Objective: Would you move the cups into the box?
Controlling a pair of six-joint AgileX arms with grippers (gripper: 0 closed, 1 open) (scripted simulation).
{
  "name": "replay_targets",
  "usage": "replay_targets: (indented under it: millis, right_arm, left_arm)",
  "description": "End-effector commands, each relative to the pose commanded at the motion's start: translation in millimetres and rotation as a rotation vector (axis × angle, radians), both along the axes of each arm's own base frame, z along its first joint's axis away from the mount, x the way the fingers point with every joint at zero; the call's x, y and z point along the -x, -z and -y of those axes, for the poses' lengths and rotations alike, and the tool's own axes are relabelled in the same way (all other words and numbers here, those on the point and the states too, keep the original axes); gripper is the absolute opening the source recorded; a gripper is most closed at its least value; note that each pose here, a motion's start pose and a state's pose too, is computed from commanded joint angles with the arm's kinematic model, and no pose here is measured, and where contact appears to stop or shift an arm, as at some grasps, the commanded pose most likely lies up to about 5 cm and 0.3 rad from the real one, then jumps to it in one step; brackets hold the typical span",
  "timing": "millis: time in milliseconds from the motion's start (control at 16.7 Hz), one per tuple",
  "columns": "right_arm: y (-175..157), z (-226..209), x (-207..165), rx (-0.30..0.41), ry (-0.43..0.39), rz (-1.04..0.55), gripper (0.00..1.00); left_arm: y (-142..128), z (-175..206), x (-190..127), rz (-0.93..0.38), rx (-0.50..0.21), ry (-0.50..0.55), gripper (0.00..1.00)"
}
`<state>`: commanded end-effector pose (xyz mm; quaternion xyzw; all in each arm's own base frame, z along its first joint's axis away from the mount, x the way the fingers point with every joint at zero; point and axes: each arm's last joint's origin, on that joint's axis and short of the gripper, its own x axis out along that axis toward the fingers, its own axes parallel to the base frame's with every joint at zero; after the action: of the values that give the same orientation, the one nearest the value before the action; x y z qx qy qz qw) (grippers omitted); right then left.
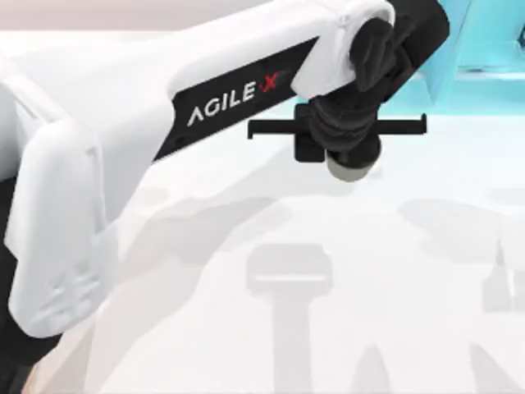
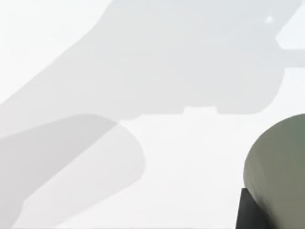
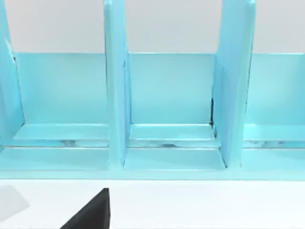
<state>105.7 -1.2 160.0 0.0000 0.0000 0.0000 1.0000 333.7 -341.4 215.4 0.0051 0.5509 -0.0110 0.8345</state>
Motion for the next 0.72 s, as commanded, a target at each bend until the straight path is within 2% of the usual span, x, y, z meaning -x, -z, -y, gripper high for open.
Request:
replay_targets:
  millis: [180, 540, 720]
  right_arm:
    - [0.0, 0.0, 0.0, 0.000, 0.000, 0.000, 1.00]
    - [0.0, 0.0, 0.0, 0.000, 0.000, 0.000, 1.00]
    - [0.0, 0.0, 0.0, 0.000, 0.000, 0.000, 1.00]
  left_arm:
    - [-13.8, -19.7, 2.4, -0.003, -0.004, 0.000, 0.00]
    - [-15.2, -24.0, 0.4, -0.006, -0.011, 0.005, 0.00]
    - [-19.7, -62.8, -21.3, -0.041, -0.053, 0.003, 0.00]
